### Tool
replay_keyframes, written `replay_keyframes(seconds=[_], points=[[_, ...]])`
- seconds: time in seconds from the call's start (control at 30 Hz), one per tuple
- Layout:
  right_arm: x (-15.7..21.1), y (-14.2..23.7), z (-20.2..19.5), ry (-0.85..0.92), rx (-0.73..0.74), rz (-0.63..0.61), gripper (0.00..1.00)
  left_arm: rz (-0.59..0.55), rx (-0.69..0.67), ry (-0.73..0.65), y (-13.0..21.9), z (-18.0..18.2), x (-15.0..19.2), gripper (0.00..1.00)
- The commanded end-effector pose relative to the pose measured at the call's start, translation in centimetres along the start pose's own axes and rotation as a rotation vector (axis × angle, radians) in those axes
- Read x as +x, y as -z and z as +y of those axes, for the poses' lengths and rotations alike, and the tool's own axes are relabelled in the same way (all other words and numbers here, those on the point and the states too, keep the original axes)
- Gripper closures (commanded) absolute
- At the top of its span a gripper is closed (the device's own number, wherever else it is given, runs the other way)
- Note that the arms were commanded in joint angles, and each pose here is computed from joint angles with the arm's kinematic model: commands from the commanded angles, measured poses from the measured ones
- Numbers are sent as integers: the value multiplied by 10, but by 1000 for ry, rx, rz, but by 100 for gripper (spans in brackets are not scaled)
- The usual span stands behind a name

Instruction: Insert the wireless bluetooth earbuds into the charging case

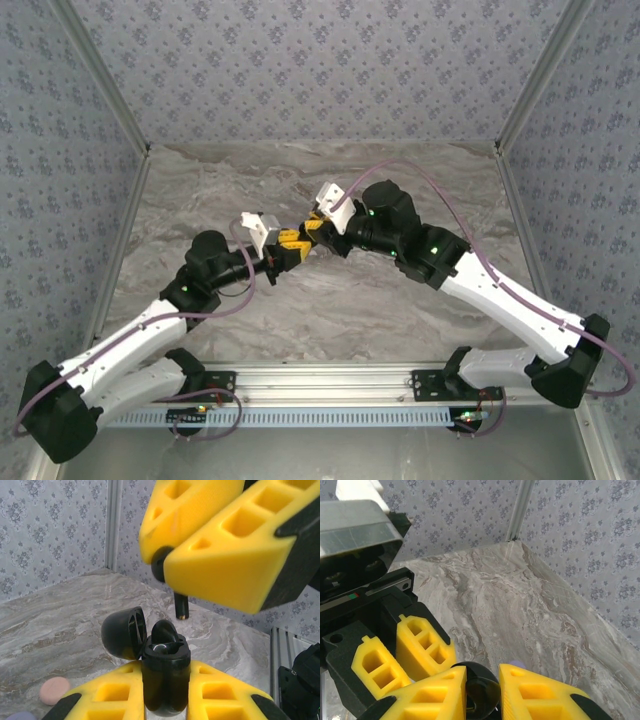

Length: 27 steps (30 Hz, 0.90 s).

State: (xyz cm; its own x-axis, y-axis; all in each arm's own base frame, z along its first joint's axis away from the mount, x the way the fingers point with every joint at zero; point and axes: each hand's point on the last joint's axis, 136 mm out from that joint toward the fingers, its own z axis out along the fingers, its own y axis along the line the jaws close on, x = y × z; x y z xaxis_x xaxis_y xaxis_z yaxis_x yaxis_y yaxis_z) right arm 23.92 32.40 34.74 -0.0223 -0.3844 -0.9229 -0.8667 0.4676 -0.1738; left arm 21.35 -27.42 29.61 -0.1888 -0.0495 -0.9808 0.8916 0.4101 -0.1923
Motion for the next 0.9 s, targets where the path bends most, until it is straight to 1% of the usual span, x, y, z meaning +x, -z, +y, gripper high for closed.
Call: replay_keyframes(seconds=[0.0, 0.57, 0.87], points=[[0, -2, 0, 29, 10, 9, 76, -63, 31, -32, 1, -8, -27, 100], [18, -8, 6, 45, -3, 77, 76, -58, 18, -28, 0, -5, -25, 100], [19, -13, 8, 32, -8, 80, 76, -64, 16, -26, 0, -5, -26, 100]])
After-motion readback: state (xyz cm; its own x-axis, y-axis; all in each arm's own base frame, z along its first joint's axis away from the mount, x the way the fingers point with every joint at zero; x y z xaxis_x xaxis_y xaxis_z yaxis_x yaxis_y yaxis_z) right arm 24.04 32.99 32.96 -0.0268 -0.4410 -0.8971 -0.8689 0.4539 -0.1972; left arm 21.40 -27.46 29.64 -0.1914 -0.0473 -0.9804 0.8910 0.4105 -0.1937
